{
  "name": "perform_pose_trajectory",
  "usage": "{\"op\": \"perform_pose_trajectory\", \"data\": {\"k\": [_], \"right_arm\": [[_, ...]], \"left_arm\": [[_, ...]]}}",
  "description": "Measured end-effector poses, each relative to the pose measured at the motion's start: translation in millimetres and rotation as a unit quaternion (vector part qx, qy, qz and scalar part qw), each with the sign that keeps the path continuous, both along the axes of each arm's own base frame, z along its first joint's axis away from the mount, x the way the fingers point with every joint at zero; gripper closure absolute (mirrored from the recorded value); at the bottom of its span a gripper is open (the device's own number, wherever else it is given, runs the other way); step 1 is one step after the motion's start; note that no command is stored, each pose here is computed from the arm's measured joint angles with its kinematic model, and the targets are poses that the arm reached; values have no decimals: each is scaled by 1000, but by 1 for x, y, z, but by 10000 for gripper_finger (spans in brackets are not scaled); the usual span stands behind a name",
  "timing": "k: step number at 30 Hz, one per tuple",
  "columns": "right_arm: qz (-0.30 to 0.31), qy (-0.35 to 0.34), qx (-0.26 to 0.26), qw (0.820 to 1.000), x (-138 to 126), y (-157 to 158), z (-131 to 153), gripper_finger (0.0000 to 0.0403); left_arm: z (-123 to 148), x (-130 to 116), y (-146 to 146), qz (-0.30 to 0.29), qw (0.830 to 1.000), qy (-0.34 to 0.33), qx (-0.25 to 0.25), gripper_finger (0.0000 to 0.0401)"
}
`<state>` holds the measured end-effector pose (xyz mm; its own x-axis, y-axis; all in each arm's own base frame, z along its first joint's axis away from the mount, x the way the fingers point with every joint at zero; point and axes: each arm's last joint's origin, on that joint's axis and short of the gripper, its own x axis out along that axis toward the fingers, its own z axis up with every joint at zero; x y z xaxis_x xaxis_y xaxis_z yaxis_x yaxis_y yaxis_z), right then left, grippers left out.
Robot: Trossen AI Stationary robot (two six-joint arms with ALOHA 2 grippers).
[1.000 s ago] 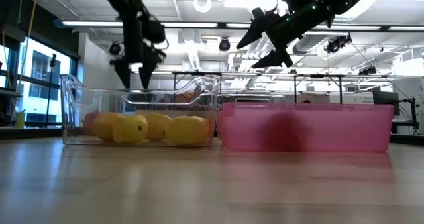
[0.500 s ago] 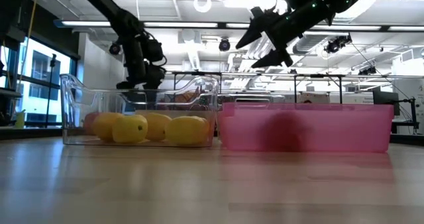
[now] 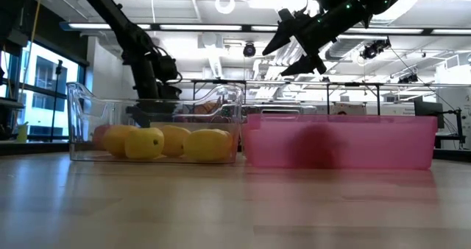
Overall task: Sort produce into baskets
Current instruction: Put the yellow potato into the top transparent bin
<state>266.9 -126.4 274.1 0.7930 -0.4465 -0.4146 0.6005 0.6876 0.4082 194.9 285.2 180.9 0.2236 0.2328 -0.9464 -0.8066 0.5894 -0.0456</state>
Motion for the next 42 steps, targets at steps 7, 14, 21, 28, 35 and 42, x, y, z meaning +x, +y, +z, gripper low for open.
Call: {"op": "perform_pose_trajectory", "data": {"k": [7,14,21,28,35,42], "right_arm": [[-3,-3,6,1000,0,0,0,20],[-4,-5,9,1000,0,0,0,20],[-4,-5,9,1000,0,0,0,20],[-4,-4,9,1000,0,0,0,20],[-7,3,9,1000,-1,0,-1,20],[4,-5,11,1000,0,0,-1,20]], "left_arm": [[-9,-1,-1,-6,1000,-1,19,21],[-33,-2,-2,-5,999,35,-21,21],[-35,3,-6,-20,998,52,-13,35],[-28,-1,-8,-8,998,70,-5,163],[35,-11,-18,16,996,2,84,210],[113,-25,-54,66,974,-99,192,210]]}}
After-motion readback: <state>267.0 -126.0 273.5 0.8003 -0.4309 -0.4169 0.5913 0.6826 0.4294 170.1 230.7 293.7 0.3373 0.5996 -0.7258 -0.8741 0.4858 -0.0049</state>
